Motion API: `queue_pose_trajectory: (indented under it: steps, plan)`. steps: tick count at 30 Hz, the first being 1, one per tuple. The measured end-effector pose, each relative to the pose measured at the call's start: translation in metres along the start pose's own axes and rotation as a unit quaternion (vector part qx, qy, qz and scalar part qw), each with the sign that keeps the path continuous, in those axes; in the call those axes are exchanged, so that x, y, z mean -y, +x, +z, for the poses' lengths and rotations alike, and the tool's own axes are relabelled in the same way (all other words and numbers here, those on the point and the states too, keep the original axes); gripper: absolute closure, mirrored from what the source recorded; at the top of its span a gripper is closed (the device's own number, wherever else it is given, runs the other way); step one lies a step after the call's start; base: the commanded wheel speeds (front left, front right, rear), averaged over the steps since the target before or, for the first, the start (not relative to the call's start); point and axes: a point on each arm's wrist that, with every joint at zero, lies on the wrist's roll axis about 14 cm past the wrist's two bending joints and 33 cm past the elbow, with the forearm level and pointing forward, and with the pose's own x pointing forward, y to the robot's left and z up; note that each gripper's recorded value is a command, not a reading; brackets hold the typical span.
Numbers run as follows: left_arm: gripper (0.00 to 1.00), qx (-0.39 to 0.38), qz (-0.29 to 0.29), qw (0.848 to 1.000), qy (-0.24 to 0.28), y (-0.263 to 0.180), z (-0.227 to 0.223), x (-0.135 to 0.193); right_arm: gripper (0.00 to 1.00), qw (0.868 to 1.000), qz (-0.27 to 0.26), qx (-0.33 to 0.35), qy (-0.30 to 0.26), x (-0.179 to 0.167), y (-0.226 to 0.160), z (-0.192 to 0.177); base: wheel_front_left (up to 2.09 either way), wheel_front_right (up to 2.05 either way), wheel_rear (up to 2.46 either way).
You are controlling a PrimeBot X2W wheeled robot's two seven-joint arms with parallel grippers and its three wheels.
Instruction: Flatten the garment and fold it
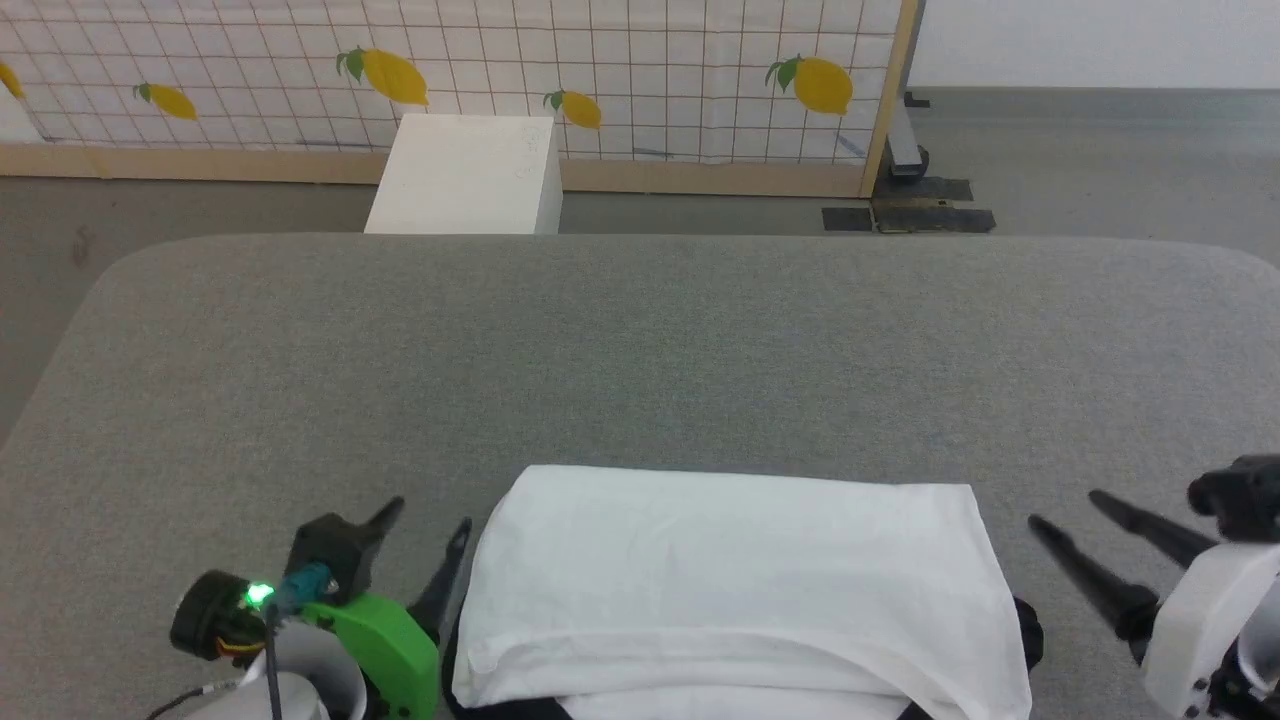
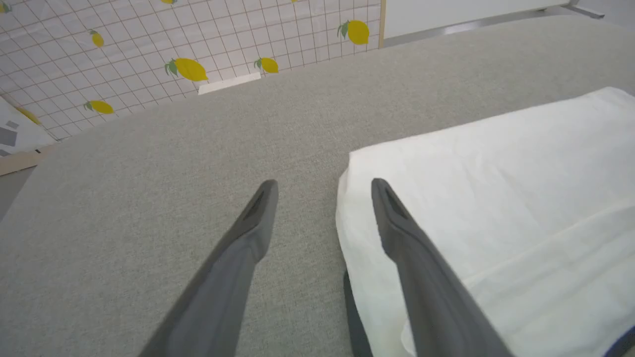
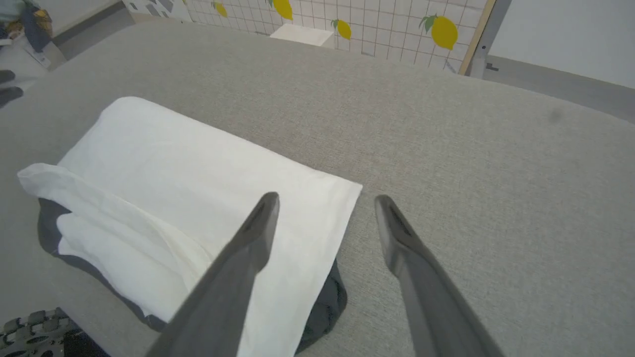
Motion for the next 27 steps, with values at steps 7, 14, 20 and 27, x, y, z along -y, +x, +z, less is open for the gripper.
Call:
queue_pose_trajectory:
  steps: [7, 14, 20, 27]
  plan:
    - [0.0, 0.132, 0.141, 0.981, 0.004, 0.0, 0.067, -0.044, 0.0, 0.998, -0.014, -0.058, 0.004, 0.017, 0.005, 0.01, 0.0, 0.0, 0.0]
    - [0.0, 0.2, 0.235, 0.951, 0.01, -0.02, 0.085, -0.066, 0.0, 0.985, -0.006, -0.168, 0.024, 0.018, 0.021, -0.026, 0.0, 0.0, 0.0]
    - [0.0, 0.2, 0.264, 0.944, 0.007, -0.029, 0.071, -0.068, 0.0, 0.971, 0.012, -0.234, 0.046, 0.005, 0.039, -0.06, 0.0, 0.0, 0.0]
    - [0.0, 0.195, 0.274, 0.942, 0.005, -0.032, 0.059, -0.074, 0.0, 0.951, 0.011, -0.302, 0.061, 0.001, 0.049, -0.106, 0.0, 0.0, 0.0]
